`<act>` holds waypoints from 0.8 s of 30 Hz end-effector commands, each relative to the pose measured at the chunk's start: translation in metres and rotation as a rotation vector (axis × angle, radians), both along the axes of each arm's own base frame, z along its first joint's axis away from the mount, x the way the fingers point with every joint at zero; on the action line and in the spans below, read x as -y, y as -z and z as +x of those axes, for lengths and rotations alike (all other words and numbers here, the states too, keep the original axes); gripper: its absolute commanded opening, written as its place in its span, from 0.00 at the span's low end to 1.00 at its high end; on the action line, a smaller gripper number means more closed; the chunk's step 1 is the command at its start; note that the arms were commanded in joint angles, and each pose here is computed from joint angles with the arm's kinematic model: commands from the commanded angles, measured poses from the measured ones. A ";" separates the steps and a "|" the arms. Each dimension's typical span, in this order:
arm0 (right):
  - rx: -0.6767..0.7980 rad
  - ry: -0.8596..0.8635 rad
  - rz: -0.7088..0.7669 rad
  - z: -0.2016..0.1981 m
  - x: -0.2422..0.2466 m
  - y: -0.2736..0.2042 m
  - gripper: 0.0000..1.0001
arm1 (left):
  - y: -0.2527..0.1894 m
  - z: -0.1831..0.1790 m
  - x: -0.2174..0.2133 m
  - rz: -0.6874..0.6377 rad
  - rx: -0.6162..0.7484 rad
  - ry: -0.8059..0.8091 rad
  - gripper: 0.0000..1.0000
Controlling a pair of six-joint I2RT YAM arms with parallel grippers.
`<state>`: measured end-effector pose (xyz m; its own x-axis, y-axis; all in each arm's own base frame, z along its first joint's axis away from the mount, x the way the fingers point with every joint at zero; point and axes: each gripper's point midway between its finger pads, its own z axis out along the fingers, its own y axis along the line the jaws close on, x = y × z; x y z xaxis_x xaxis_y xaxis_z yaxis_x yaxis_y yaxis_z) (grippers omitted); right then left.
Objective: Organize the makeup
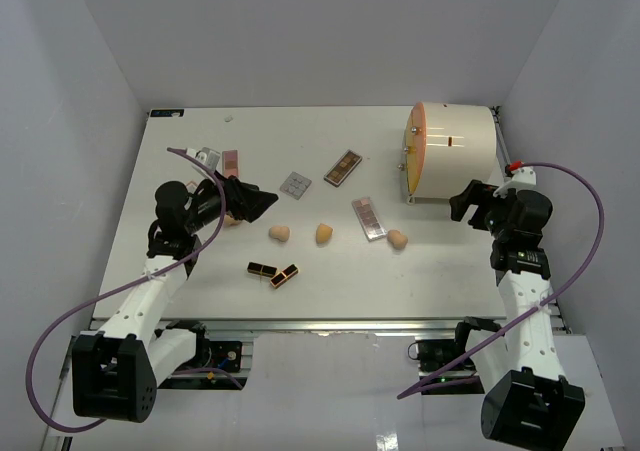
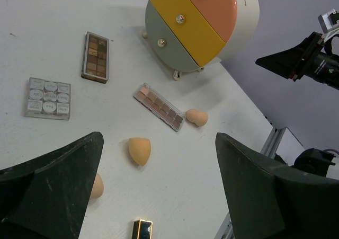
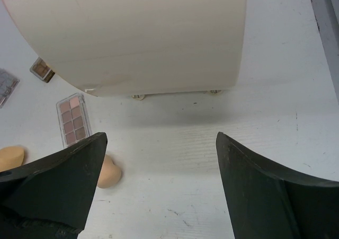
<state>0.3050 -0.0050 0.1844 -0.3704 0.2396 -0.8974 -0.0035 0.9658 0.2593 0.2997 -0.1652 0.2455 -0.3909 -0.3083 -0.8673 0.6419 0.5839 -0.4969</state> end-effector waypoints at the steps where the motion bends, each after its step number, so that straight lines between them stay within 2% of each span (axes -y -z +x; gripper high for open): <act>1: 0.122 -0.183 -0.091 -0.002 -0.020 -0.025 0.90 | -0.013 -0.002 0.007 -0.023 0.040 0.057 0.98; 3: 0.177 -0.284 -0.120 -0.008 -0.034 -0.026 0.90 | -0.009 -0.003 0.012 -0.043 0.009 0.090 0.98; 5: 0.235 -0.394 -0.214 -0.018 -0.044 -0.024 0.90 | -0.010 -0.003 0.021 -0.078 -0.031 0.120 0.98; 8: 0.276 -0.486 -0.245 -0.027 -0.057 -0.024 0.90 | -0.003 -0.001 0.058 -0.066 -0.099 0.170 0.98; 12: 0.282 -0.606 -0.280 -0.035 -0.069 -0.025 0.90 | -0.024 0.017 0.102 -0.057 -0.117 0.169 0.97; 16: 0.257 -0.636 -0.250 -0.037 -0.072 -0.032 0.90 | -0.035 0.054 0.152 -0.113 -0.206 0.197 0.95; 18: 0.255 -0.666 -0.222 -0.040 -0.077 -0.032 0.90 | -0.019 0.072 0.179 -0.115 -0.261 0.217 0.95; 21: 0.261 -0.698 -0.204 -0.044 -0.081 -0.031 0.90 | -0.033 0.094 0.209 -0.169 -0.268 0.237 0.95; 23: 0.275 -0.723 -0.204 -0.047 -0.084 -0.033 0.90 | -0.017 0.114 0.226 -0.189 -0.319 0.235 0.94; 24: 0.279 -0.730 -0.206 -0.047 -0.085 -0.033 0.90 | -0.023 0.119 0.231 -0.207 -0.318 0.238 0.94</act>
